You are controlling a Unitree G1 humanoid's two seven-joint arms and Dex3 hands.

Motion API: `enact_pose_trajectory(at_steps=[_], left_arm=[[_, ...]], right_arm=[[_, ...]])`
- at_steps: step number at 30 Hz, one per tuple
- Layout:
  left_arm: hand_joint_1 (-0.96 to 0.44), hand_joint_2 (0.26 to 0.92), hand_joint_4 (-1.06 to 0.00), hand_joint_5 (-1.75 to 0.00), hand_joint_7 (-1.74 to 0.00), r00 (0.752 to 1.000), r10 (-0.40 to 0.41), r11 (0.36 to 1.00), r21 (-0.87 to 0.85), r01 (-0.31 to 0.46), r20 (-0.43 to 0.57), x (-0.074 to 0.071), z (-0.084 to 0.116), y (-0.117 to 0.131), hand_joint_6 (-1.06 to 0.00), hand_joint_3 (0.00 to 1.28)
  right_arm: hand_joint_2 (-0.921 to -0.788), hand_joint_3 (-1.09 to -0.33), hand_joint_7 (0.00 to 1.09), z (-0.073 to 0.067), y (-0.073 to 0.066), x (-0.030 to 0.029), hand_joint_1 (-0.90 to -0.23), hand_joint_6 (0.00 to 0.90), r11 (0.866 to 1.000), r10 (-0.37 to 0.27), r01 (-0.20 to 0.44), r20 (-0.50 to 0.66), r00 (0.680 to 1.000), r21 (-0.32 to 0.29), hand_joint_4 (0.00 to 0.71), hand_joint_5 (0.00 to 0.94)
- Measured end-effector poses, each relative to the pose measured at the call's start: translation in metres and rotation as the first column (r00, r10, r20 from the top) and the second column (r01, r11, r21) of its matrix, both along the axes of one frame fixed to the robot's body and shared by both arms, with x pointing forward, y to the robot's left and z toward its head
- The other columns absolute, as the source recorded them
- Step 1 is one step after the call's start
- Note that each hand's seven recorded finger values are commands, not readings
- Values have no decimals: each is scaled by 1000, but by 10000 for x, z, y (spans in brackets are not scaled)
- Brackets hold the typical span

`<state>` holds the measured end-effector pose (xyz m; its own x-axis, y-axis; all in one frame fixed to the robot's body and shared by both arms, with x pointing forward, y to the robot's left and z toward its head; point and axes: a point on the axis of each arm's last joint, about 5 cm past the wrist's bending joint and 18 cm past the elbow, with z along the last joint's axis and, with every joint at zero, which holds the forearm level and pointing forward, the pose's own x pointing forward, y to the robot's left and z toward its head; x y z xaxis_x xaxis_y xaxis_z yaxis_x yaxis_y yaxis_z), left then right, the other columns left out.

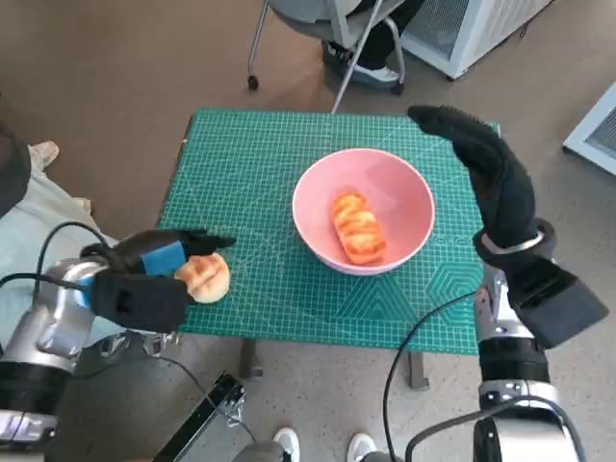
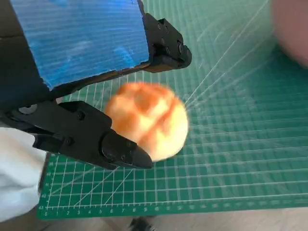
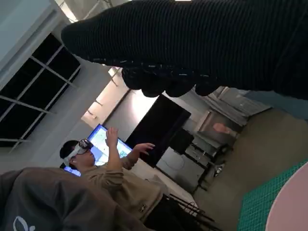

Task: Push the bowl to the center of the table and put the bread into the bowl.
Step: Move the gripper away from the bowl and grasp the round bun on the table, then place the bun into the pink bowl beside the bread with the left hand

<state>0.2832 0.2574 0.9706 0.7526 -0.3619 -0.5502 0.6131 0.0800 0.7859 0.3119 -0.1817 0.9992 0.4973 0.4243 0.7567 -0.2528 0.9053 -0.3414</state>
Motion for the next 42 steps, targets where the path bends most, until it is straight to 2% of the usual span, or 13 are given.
enact_pose_trajectory(at_steps=[8,13,14,15,16,18,20,28,32,36,39,42], left_arm=[[-75,850,-401,-51,-88,1000,11,998,64,-9,-26,96,-62,-50,-579,23],[-35,897,-661,-133,-203,999,16,995,95,-14,-30,161,-49,-99,-731,30],[-28,901,-657,-341,-409,999,17,995,98,-14,-29,171,-41,-106,-703,45],[-18,908,-627,-668,-730,999,17,995,102,-14,-27,179,-32,-111,-639,86],[-11,913,-626,-872,-912,1000,18,994,104,-15,-26,185,-25,-114,-609,101],[-5,917,-611,-1085,-1053,1000,17,995,102,-16,-16,192,-7,-116,-583,121],[-1,919,-626,-1202,-1078,1000,13,996,85,-12,0,192,16,-102,-615,103],[2,920,-629,-1338,-994,990,-31,992,-118,47,136,175,192,-62,-679,84],[2,920,-625,-1355,-975,971,-29,978,-196,77,236,183,343,-63,-689,82],[2,920,-637,-1271,-1063,937,-31,955,-268,131,347,211,525,-110,-678,73],[2,920,-647,-1230,-1103,898,-40,935,-301,189,438,235,683,-177,-670,70],[1,920,-669,-1189,-1126,847,-54,914,-316,255,528,260,841,-278,-666,60]], right_arm=[[-921,-784,674,6,-28,-2,-708,-1,1000,-4,4,3,1000,-6,266,3],[-921,-784,674,7,-30,-3,-711,-1,1000,-5,5,3,1000,-6,267,3],[-921,-784,674,7,-30,-3,-712,-1,1000,-5,5,3,1000,-7,267,3],[-921,-785,674,7,-30,-4,-712,-1,1000,-6,6,4,1000,-8,267,3],[-921,-786,675,7,-30,-4,-712,-1,1000,-6,6,5,1000,-8,267,3],[-921,-787,675,8,-31,-4,-712,-1,1000,-6,6,6,1000,-9,267,3],[-921,-787,675,10,-37,-5,-712,-1,1000,-8,8,7,1000,-10,267,3],[-921,-787,675,20,-70,-6,-714,-1,1000,-17,17,9,1000,-16,268,3],[-921,-788,675,21,-66,-6,-713,-1,1000,-16,16,9,1000,-16,267,3],[-921,-790,675,21,-61,-5,-713,-1,1000,-15,15,9,1000,-19,267,3],[-921,-790,675,25,-52,-2,-713,-1,1000,-12,12,10,1000,-23,267,3],[-921,-791,675,31,-49,0,-711,-1,1000,-11,12,12,1000,-24,267,2]])
